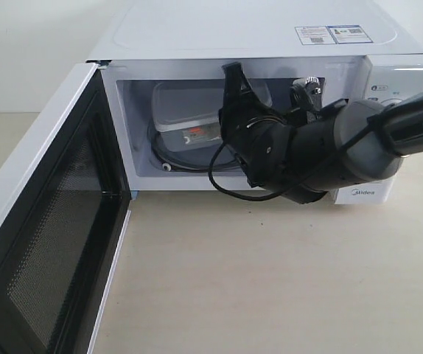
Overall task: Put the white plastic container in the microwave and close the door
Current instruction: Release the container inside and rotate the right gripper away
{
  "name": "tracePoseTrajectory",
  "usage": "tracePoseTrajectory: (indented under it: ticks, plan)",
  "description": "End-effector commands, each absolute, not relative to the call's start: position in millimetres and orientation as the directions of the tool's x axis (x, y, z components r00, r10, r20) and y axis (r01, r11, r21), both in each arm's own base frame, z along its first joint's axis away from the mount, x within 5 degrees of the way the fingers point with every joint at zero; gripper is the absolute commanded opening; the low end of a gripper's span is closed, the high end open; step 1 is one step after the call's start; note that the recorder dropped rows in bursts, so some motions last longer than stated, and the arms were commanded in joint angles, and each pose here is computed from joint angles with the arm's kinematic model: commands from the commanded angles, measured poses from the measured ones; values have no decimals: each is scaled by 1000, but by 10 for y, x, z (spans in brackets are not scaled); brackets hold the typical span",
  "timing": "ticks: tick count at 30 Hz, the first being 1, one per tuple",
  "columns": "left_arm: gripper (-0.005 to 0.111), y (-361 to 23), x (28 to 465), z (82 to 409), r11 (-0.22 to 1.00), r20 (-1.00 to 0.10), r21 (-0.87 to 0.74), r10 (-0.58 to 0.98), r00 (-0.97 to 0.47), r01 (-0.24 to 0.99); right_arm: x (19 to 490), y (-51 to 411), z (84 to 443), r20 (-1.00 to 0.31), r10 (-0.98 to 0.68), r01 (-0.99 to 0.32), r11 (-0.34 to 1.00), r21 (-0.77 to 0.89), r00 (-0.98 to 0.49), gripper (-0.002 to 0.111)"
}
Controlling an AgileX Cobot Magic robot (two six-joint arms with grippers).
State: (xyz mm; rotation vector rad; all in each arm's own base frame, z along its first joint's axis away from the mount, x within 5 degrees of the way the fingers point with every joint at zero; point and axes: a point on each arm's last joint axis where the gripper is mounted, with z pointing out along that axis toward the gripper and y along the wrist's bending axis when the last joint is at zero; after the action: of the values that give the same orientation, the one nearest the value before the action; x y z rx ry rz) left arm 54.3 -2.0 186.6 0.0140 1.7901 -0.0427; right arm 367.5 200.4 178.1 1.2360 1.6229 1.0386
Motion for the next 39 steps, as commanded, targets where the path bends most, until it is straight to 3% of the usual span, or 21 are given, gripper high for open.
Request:
tracePoseTrajectory:
  ticks: [1, 4, 6, 10, 13, 17, 20, 22, 23, 26, 29, 33, 39]
  plan:
    - [4, -24, 543, 1860, 999, -977, -29, -21, -213, 36, 3688, 1998, 1835, -161, 970, 266, 206, 942, -181, 0]
    - [4, -24, 543, 1860, 999, -977, -29, -21, -213, 36, 3687, 2000, 1832, -162, 969, 268, 208, 941, -184, 1]
    - [4, -24, 543, 1860, 999, -977, -29, -21, -213, 36, 3687, 1999, 1832, -161, 970, 269, 207, 941, -183, 7]
    - [4, -24, 543, 1860, 999, -977, -29, -21, -213, 36, 3687, 1990, 1826, -147, 975, 280, 190, 941, -169, 38]
    - [4, -24, 543, 1860, 999, -977, -29, -21, -213, 36, 3686, 1986, 1821, -139, 977, 287, 182, 940, -164, 53]
    - [4, -24, 543, 1860, 999, -977, -29, -21, -213, 36, 3678, 1997, 1835, -140, 973, 290, 189, 938, -181, 44]
    - [4, -24, 543, 1860, 999, -977, -29, -21, -213, 36, 3632, 2038, 1897, -160, 952, 308, 240, 921, -262, 22]
    - [4, -24, 543, 1860, 999, -977, -29, -21, -213, 36, 3572, 2087, 1956, -270, 882, 271, 389, 881, -387, 2]
    - [4, -24, 543, 1860, 999, -977, -29, -21, -213, 36, 3544, 2113, 1976, -341, 825, 232, 477, 848, -451, 0]
    - [4, -24, 543, 1860, 999, -977, -29, -21, -213, 36, 3462, 2188, 2004, -536, 599, 62, 699, 712, -594, 0]
    - [4, -24, 543, 1860, 999, -977, -29, -21, -213, 36, 3442, 2216, 1945, -667, 394, -84, 820, 566, -633, 0]
    - [4, -24, 544, 1862, 999, -977, -29, -21, -211, 36, 3498, 2222, 1818, -749, 295, -155, 871, 466, -593, 0]
    - [4, -24, 544, 1862, 999, -977, -29, -21, -211, 36, 3605, 2221, 1606, -800, 307, -153, 886, 439, -516, 0]
